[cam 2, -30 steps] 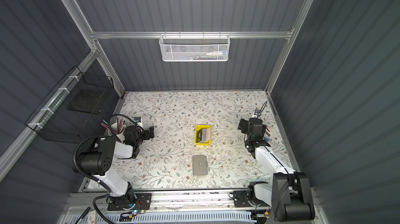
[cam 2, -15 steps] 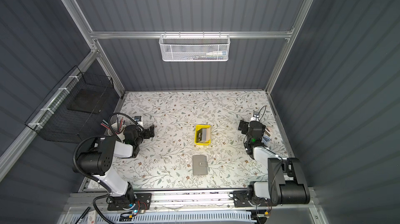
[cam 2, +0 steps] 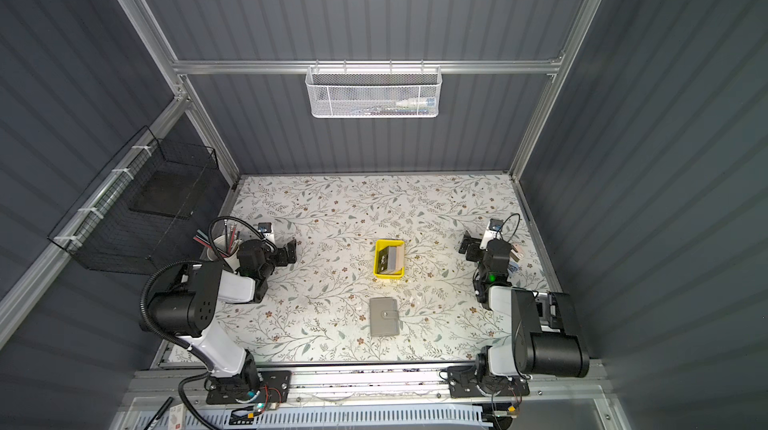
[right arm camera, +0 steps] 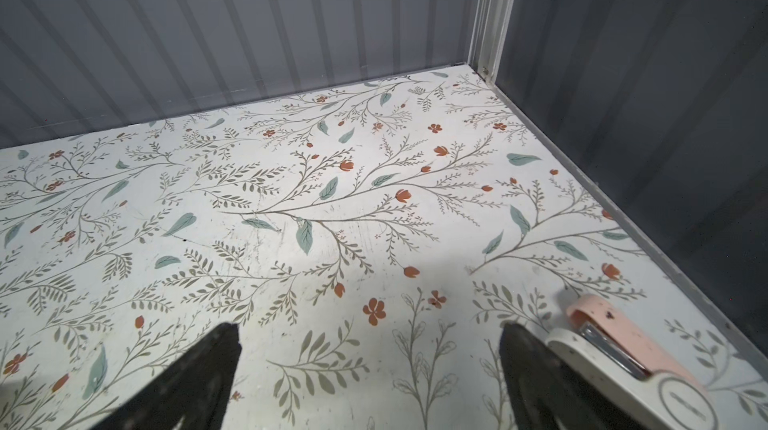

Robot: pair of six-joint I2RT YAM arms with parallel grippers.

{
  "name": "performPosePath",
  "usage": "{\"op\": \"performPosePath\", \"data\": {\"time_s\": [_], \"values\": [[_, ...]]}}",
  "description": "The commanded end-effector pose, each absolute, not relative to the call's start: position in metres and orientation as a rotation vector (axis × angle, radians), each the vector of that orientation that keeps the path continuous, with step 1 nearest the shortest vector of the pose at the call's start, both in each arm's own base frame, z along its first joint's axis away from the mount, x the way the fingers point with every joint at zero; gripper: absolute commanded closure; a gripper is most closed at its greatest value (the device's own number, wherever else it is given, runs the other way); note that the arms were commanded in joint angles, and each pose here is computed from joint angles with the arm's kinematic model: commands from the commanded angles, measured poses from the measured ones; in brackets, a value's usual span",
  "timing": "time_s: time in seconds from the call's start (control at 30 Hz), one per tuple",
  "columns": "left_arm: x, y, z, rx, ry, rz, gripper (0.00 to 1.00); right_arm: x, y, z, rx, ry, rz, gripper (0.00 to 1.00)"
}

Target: Put the credit cards into the card holder

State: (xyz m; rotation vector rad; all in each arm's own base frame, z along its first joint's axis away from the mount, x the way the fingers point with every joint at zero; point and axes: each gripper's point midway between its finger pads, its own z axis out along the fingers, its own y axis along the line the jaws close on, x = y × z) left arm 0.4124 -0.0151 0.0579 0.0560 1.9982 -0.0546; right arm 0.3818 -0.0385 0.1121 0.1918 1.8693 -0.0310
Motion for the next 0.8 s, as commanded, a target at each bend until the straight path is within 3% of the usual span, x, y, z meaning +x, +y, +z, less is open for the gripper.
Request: {"op": "performPosePath", "data": {"time_s": [0.0, 0.27, 0.5, 0.77], "values": [[0.417, -0.014, 0.063, 0.073, 1.980, -0.048, 0.00, 0.385, -0.035, 0.120, 0.174, 1.843, -0.015, 0.01], [0.417, -0.014, 0.063, 0.074, 1.981, -0.049, 0.00, 0.384, -0.034, 0.120, 0.166, 1.841, -0.010, 0.01], [0.418, -0.014, 0.064, 0.074, 1.979, -0.049, 0.00, 0.385, -0.009, 0.118, -0.001, 1.833, 0.103, 0.01], [0.417, -0.014, 0.063, 0.073, 1.981, -0.049, 0.00, 0.387, -0.019, 0.117, 0.066, 1.853, 0.068, 0.01]]}}
